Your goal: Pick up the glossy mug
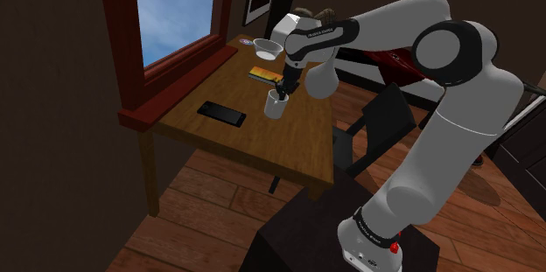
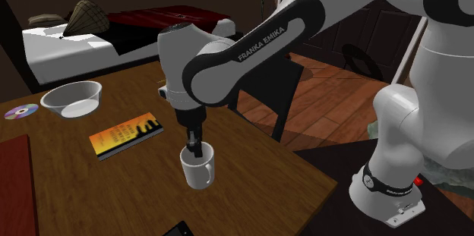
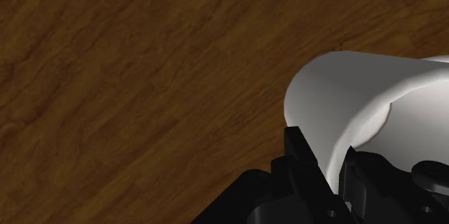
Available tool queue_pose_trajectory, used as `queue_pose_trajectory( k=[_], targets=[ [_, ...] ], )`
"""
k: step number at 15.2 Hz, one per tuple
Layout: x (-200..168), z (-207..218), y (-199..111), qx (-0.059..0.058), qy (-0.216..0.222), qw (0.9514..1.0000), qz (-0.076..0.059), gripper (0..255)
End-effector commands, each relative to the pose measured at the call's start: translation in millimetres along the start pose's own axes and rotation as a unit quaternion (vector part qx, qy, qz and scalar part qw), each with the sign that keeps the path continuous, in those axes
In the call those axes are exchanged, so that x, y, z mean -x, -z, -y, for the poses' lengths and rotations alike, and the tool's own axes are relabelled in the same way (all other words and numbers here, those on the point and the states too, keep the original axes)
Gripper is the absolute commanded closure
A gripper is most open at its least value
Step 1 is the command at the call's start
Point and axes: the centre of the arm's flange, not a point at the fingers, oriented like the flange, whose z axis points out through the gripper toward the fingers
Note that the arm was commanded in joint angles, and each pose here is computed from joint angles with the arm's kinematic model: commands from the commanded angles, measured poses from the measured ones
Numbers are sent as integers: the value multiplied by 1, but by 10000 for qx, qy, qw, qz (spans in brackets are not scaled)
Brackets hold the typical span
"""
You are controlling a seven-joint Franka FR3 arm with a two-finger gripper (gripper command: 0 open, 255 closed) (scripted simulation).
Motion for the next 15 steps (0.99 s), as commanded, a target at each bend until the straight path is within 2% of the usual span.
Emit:
queue_pose_trajectory(
  k=[1, 3, 15],
  targets=[
    [0, 0, 0, -1, 1, 10000, 2, 255],
    [0, 0, 0, -1, 1, 10000, 2, 255],
    [2, 4, 64, -1, 1, 10000, 2, 255]
  ],
)
